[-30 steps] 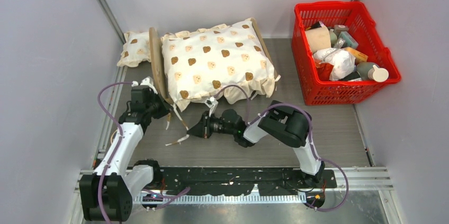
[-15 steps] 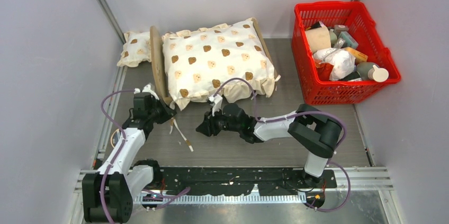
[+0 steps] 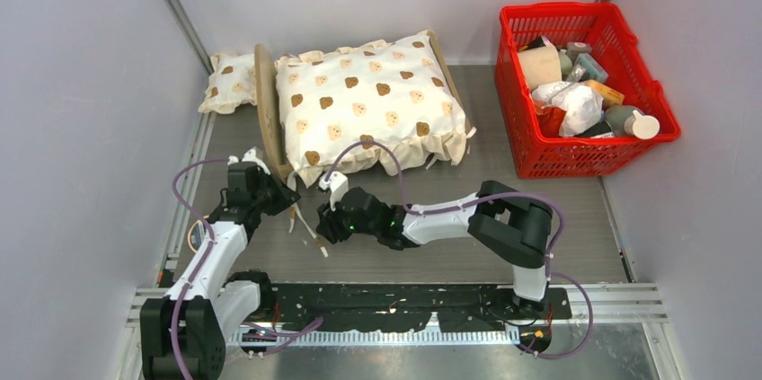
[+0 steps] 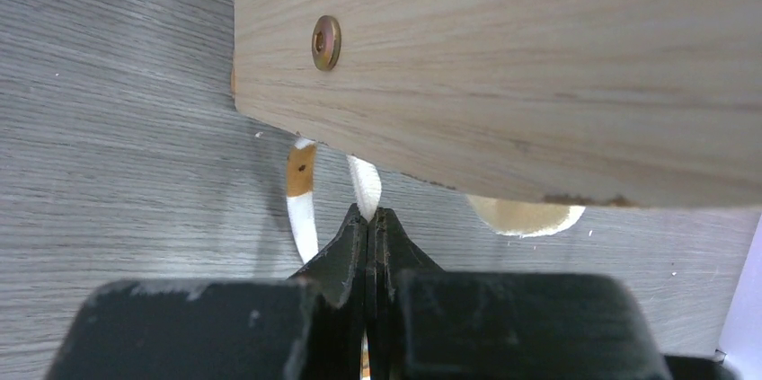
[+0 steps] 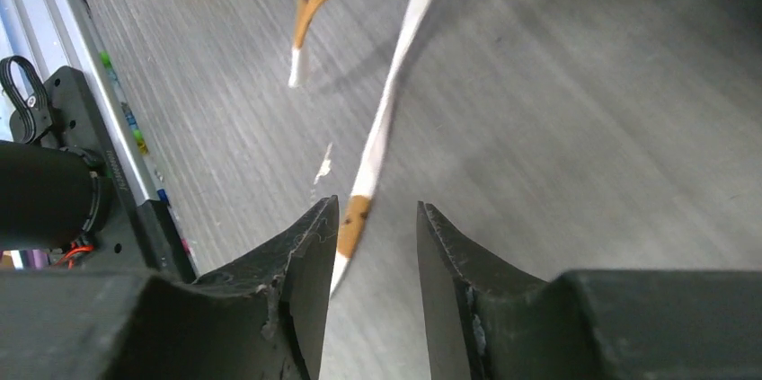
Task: Set up the pet bed
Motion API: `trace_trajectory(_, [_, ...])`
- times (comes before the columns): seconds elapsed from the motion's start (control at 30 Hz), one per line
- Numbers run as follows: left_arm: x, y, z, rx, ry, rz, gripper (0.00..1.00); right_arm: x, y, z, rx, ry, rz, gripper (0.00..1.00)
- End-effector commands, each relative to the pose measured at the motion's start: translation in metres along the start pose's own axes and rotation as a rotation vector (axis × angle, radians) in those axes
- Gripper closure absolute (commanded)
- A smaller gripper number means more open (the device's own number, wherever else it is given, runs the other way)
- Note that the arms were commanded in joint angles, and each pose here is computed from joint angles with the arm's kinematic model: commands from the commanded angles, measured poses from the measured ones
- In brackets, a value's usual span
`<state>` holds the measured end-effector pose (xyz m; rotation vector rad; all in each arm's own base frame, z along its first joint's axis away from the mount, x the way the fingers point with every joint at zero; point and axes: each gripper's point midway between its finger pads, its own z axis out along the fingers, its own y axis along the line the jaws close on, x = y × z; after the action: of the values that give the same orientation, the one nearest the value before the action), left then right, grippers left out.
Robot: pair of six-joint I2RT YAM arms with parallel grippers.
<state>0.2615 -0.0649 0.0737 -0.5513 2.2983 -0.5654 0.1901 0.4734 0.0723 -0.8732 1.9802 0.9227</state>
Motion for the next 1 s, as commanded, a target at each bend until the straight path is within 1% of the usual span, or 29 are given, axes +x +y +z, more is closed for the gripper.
trace_trajectory(0.0, [-0.009, -0.006, -0.002, 0.026, -0.037, 0.009, 1.0, 0.004, 0.021, 0.01, 0.07, -0.052, 0.099, 0.55])
trace_trajectory(0.13, [-0.009, -0.002, -0.002, 0.006, -0.045, 0.001, 1.0, 0.016, 0.029, 0.011, 0.091, -0.043, 0.088, 0.53])
trace_trajectory(0.27, [-0.009, -0.001, -0.002, 0.001, -0.05, -0.006, 1.0, 0.032, 0.025, 0.008, 0.177, -0.02, 0.039, 0.49])
trace_trajectory(0.37, [-0.008, 0.001, -0.003, -0.006, -0.053, -0.012, 1.0, 0.048, 0.016, 0.008, 0.262, 0.026, -0.009, 0.5])
trace_trajectory(0.43, [-0.008, 0.003, -0.003, -0.015, -0.063, -0.014, 1.0, 0.056, 0.007, 0.006, 0.328, 0.061, -0.057, 0.53])
trace_trajectory(0.47, [-0.008, 0.003, -0.004, -0.017, -0.067, -0.011, 1.0, 0.058, 0.002, 0.005, 0.361, 0.066, -0.077, 0.58])
trace_trajectory(0.5, [-0.009, 0.004, -0.004, -0.018, -0.073, -0.007, 1.0, 0.06, 0.001, 0.004, 0.367, 0.073, -0.084, 0.61])
trace_trajectory(0.53, [-0.01, 0.005, -0.005, -0.022, -0.082, -0.008, 1.0, 0.063, -0.001, 0.001, 0.37, 0.076, -0.088, 0.68])
trace_trajectory(0.57, [-0.01, 0.006, -0.006, -0.026, -0.091, -0.012, 1.0, 0.061, 0.0, 0.001, 0.364, 0.063, -0.084, 0.72])
trace_trajectory(0.6, [-0.011, 0.006, -0.006, -0.026, -0.101, -0.016, 1.0, 0.061, 0.001, -0.003, 0.353, 0.062, -0.085, 0.83])
trace_trajectory(0.67, [-0.01, 0.01, -0.006, -0.037, -0.115, -0.034, 1.0, 0.055, 0.006, -0.006, 0.324, 0.035, -0.077, 0.93])
trace_trajectory(0.7, [-0.01, 0.01, -0.007, -0.037, -0.118, -0.04, 0.98, 0.049, 0.009, -0.007, 0.31, 0.016, -0.075, 0.94])
trace_trajectory(0.77, [-0.008, 0.011, -0.007, -0.04, -0.12, -0.048, 0.87, 0.038, 0.014, -0.012, 0.283, -0.016, -0.078, 0.95])
trace_trajectory(0.83, [-0.009, 0.012, -0.01, -0.046, -0.131, -0.041, 0.78, 0.023, 0.019, -0.018, 0.261, -0.057, -0.09, 0.95])
trace_trajectory(0.97, [-0.03, 0.011, -0.025, -0.058, -0.222, 0.103, 0.69, -0.014, 0.022, -0.031, 0.213, -0.128, -0.084, 0.95])
